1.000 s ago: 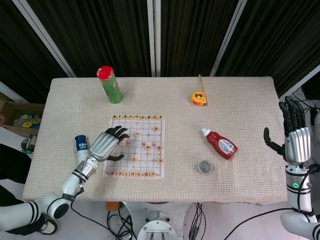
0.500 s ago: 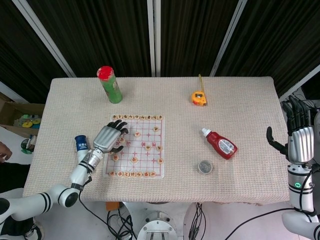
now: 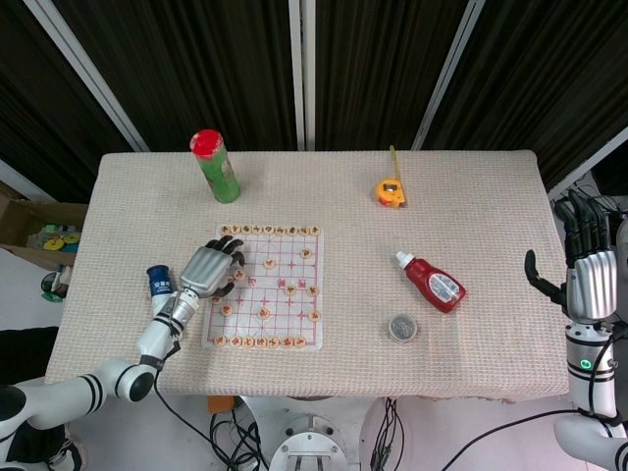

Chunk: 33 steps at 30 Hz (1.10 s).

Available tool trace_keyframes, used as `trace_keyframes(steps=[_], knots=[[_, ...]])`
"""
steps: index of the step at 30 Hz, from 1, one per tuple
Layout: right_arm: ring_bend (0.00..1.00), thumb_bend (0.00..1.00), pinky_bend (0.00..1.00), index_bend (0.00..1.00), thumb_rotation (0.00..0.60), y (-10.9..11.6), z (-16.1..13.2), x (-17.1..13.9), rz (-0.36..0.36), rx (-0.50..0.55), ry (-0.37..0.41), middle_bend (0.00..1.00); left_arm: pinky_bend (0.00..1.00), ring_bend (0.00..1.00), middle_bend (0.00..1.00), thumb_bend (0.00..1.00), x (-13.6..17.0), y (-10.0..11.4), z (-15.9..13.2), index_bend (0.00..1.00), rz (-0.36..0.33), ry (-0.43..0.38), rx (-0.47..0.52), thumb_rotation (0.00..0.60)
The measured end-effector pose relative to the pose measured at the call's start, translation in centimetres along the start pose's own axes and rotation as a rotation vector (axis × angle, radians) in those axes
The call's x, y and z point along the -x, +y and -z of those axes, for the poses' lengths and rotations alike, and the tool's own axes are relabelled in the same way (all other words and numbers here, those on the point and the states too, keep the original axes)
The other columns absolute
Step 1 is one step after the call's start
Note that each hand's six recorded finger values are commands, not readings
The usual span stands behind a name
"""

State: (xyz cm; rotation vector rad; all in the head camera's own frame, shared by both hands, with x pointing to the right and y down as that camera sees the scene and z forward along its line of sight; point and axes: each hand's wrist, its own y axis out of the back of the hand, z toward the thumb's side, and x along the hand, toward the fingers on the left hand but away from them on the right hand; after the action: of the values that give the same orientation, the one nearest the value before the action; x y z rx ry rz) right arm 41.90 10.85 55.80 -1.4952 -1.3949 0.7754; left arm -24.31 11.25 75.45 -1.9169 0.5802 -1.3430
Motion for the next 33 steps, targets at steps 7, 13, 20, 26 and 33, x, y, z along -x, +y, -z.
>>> trace_keyframes(steps=[7, 13, 20, 26, 33], knots=[[0.0, 0.43, 0.0, 0.0, 0.6, 0.0, 0.7, -0.2, -0.012, -0.021, -0.014, 0.0, 0.21, 0.08, 0.15, 0.32, -0.4, -0.3, 0.2, 0.39, 0.006, 0.0, 0.013, 0.597], [0.0, 0.43, 0.0, 0.0, 0.6, -0.1, 1.0, -0.3, -0.012, -0.021, -0.021, 0.0, 0.21, 0.08, 0.15, 0.33, -0.7, -0.8, 0.1, 0.4, 0.02, -0.002, 0.008, 0.597], [0.0, 0.43, 0.0, 0.0, 0.6, 0.1, 1.3, -0.3, -0.005, -0.021, -0.026, 0.0, 0.21, 0.08, 0.15, 0.38, -0.8, -0.5, -0.1, 0.43, 0.01, -0.008, 0.015, 0.6], [0.0, 0.43, 0.0, 0.0, 0.6, 0.0, 1.7, -0.5, -0.012, -0.02, -0.036, 0.0, 0.21, 0.08, 0.16, 0.38, -0.7, -0.4, -0.3, 0.48, 0.011, -0.012, 0.015, 0.6], [0.0, 0.43, 0.0, 0.0, 0.6, 0.1, 1.8, -0.6, -0.008, -0.017, -0.035, 0.0, 0.21, 0.08, 0.16, 0.38, -0.8, -0.6, -0.3, 0.47, 0.014, -0.011, 0.015, 0.6]])
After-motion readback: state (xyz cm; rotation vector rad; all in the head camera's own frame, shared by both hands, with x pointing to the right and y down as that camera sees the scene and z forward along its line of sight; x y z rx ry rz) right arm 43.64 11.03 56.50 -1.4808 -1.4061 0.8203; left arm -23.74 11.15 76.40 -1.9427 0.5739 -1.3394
